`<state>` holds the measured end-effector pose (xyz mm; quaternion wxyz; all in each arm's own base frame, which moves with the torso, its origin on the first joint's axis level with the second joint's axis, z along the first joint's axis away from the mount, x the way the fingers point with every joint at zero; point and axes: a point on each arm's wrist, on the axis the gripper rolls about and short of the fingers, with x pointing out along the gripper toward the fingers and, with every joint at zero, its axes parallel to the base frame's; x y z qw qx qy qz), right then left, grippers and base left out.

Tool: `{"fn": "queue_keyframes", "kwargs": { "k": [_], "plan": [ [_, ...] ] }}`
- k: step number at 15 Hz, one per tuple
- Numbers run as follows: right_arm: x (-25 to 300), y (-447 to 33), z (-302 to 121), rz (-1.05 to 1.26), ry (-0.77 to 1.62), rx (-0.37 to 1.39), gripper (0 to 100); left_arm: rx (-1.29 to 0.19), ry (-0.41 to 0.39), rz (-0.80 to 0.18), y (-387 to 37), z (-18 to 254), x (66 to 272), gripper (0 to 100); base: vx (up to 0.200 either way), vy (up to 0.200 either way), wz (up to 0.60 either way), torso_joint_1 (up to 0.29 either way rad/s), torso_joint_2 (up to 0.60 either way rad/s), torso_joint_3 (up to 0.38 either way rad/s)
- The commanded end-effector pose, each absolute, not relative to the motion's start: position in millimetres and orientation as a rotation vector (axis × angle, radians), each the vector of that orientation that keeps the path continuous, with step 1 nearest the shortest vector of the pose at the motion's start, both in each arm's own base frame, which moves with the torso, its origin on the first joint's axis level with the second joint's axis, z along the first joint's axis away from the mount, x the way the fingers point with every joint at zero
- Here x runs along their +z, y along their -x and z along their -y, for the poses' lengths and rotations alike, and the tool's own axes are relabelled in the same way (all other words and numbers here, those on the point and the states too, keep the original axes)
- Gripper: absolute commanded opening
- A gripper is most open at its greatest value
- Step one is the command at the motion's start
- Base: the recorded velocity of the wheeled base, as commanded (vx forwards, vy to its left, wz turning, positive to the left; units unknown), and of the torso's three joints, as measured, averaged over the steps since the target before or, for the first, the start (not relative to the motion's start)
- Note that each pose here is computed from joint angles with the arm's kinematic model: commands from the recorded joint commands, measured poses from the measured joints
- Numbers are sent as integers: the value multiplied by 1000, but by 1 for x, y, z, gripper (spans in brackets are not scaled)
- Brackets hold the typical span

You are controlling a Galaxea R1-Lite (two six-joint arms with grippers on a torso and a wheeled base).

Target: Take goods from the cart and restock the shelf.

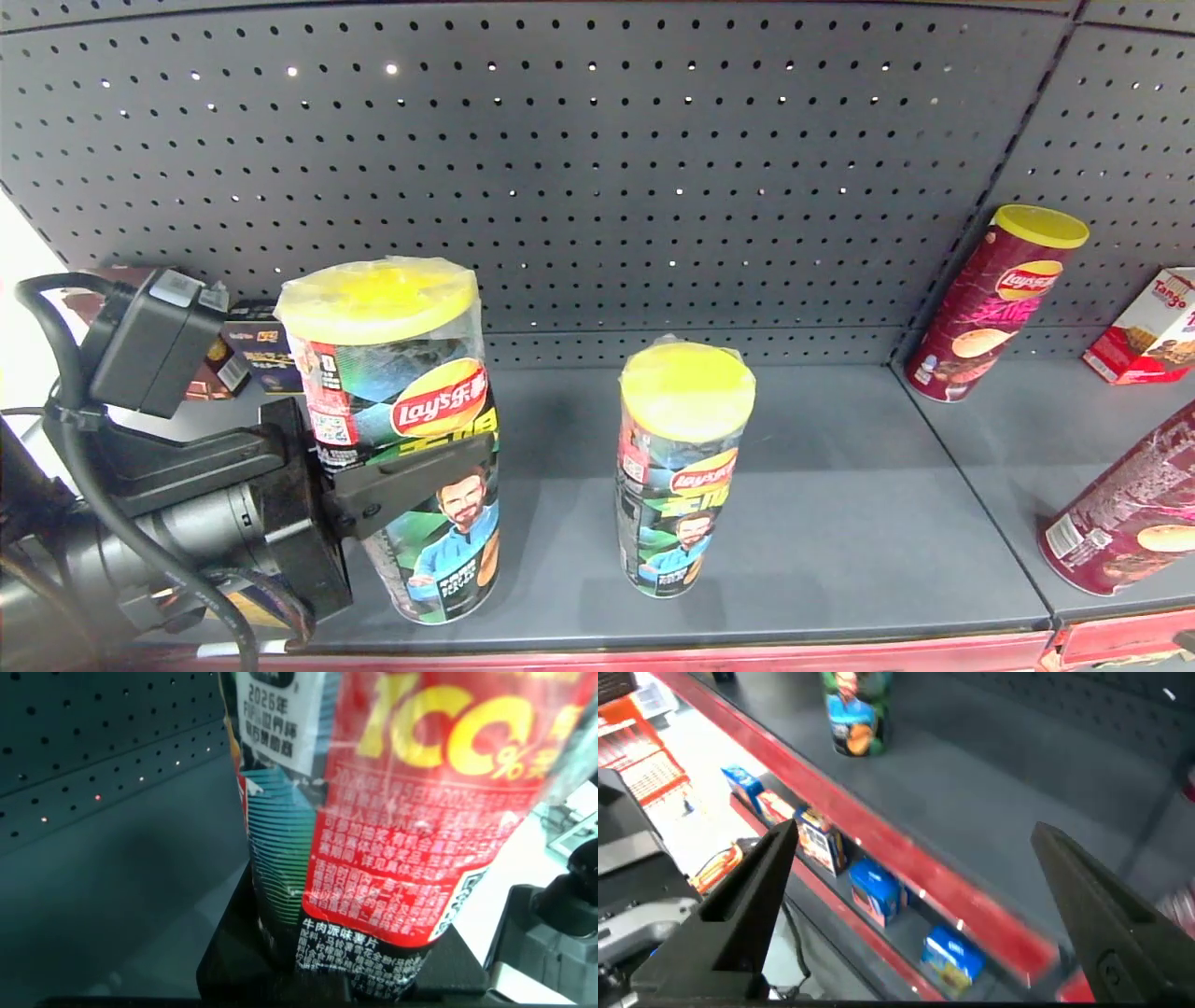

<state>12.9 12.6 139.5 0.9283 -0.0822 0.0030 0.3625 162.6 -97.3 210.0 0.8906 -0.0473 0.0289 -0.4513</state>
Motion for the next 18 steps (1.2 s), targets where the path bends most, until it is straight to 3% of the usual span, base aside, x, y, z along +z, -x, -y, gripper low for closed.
{"fn": "queue_keyframes", "kwargs": {
  "k": [1, 3, 9, 14, 18],
  "plan": [
    [105, 15, 9, 57, 135, 653, 100, -936, 91, -60, -163, 98, 209, 0, 0, 0, 0, 0, 0, 0],
    [84, 23, 15, 11, 104, 545, 100, -933, 91, -63, -163, 97, 208, 0, 0, 0, 0, 0, 0, 0],
    [84, 24, 15, -14, 28, 312, 100, -921, 85, -82, -156, 93, 200, 0, 0, 0, 0, 0, 0, 0],
    [85, 24, 14, -26, 40, -1, 100, -956, 61, -91, -149, 92, 194, 0, 0, 0, 0, 0, 0, 0],
    [88, 16, 11, -123, 69, -96, 100, -1012, 63, -80, -148, 94, 197, 0, 0, 0, 0, 0, 0, 0]
  ]
}}
